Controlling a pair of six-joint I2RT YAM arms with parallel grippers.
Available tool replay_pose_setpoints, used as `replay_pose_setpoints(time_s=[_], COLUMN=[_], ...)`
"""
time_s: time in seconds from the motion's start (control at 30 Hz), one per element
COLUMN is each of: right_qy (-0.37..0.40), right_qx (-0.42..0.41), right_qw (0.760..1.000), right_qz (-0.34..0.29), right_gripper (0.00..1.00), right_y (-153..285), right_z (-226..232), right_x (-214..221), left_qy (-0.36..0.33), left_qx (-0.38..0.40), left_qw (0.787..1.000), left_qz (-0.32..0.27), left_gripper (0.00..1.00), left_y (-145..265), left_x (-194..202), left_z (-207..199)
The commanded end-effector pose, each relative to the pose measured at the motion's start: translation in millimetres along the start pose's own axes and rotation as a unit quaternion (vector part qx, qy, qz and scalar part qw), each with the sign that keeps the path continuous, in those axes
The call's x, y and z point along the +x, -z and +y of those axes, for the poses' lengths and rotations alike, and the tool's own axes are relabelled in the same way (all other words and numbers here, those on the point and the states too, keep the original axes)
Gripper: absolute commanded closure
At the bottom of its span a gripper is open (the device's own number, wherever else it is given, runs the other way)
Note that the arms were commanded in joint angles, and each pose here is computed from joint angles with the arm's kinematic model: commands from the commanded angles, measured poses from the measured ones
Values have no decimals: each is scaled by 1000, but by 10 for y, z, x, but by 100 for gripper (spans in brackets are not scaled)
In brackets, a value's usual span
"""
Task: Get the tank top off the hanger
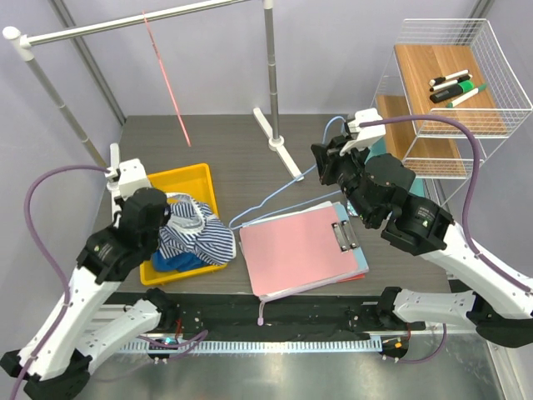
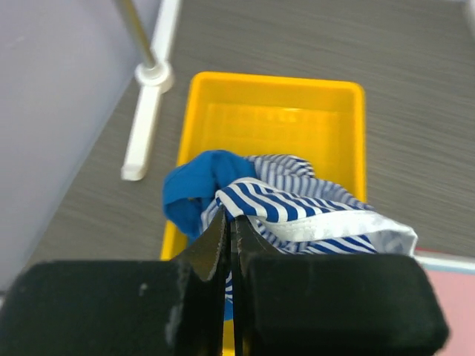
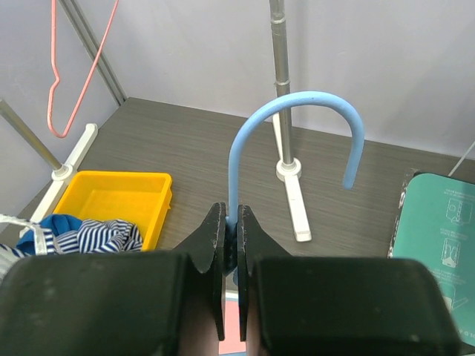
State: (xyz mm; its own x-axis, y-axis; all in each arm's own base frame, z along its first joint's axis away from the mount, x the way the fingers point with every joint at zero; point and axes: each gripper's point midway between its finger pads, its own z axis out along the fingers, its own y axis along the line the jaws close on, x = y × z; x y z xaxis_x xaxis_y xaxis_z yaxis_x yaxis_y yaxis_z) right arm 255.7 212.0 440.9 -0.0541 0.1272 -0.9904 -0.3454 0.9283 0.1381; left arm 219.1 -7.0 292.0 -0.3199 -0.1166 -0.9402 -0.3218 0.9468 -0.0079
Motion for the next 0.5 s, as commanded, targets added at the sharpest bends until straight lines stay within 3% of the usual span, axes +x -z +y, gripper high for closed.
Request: replay_pose_setpoints(time_s=[0.0,0.17,0.27,0.47], right_qy=[-23,-24,-18,-10], right_qx=[-13,-29,-31,-31], right_qw=[999,999,999,999], right_qz=[-19,-17,-14,-10], right_gripper=[99,99,99,99], right_y=[-1,15,7,-14], right_z=[59,107,117,125], right_x=[-111,-106,-94,-53], left_qy=[8,26,5,20], left_qx=[-94,-157,-196,-121], left_qw=[995,985,977,992], left_qz=[-16,-72,-82,-37], left_gripper=[100,100,100,100], left_y=[-28,222,305,-13], left_x=[-321,-774,-819,-434], left_z=[375,836,1008,609])
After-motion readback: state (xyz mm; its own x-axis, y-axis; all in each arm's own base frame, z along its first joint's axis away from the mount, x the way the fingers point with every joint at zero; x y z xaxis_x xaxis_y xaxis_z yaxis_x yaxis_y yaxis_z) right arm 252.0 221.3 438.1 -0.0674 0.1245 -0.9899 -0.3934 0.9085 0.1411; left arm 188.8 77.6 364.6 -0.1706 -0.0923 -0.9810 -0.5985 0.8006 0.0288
